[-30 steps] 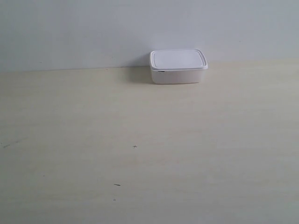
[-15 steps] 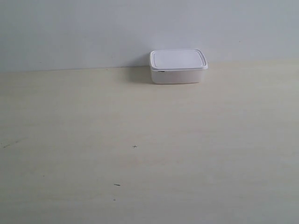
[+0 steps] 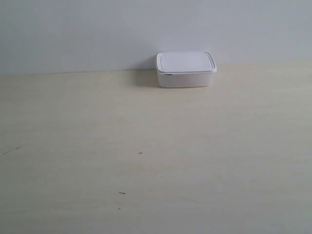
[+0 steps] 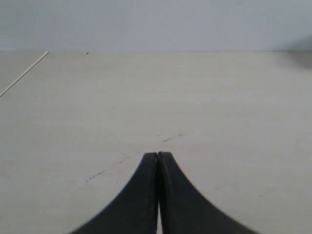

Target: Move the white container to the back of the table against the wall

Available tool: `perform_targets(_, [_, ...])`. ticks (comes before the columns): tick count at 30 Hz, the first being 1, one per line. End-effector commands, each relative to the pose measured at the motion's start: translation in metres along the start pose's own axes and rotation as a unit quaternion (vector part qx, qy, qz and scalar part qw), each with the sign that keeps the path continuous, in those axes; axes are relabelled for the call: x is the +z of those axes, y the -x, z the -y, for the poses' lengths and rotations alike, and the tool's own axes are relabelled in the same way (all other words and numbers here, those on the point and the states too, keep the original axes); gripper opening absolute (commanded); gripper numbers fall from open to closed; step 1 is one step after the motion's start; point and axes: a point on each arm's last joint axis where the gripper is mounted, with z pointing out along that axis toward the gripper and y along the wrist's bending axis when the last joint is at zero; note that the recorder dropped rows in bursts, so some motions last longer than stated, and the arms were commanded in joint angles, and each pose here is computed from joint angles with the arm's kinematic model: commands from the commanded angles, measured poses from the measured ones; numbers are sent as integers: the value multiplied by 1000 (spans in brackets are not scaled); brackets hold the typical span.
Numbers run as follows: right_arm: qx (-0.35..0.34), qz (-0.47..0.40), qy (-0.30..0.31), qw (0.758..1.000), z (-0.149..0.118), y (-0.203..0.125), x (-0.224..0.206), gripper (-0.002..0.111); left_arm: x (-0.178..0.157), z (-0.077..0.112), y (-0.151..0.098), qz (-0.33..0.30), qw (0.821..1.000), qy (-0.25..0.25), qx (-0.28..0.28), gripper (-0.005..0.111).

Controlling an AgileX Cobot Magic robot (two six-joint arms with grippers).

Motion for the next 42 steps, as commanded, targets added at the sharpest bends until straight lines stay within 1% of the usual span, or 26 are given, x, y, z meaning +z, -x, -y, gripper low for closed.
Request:
perform_targets(1, [-64, -5, -6, 998, 2, -2, 0, 0, 0, 0, 0, 4, 1000, 0, -5, 0])
perform_targets(7, [-108, -36, -63, 991, 13, -7, -1, 0, 0, 0, 0, 4, 1000, 0, -5, 0])
perform_targets(10, [-143, -61, -64, 986, 14, -11, -2, 0, 0, 0, 0, 4, 1000, 0, -5, 0])
perform_targets(13, [-161, -96, -59, 980, 14, -17, -3, 0, 0, 0, 0, 4, 1000, 0, -5, 0])
perform_targets(17, [-179, -158, -65, 969, 17, -27, -6, 0, 0, 0, 0, 4, 1000, 0, -5, 0])
perform_targets(22, [-183, -186, -72, 963, 19, -31, -8, 0, 0, 0, 0, 4, 1000, 0, -5, 0])
perform_targets(24, [-185, -186, -72, 962, 19, -31, -8, 0, 0, 0, 0, 4, 1000, 0, -5, 0])
perform_targets(27, [-207, -187, -69, 958, 20, -31, -8, 0, 0, 0, 0, 4, 1000, 0, -5, 0])
perform_targets(35, [-208, -187, -71, 957, 20, -31, -8, 0, 0, 0, 0, 4, 1000, 0, -5, 0])
perform_targets(39, [-199, -182, -92, 958, 22, -30, -8, 0, 0, 0, 0, 4, 1000, 0, -5, 0])
perform_targets(42, [-187, -175, -119, 959, 24, -29, -8, 0, 0, 0, 0, 4, 1000, 0, -5, 0])
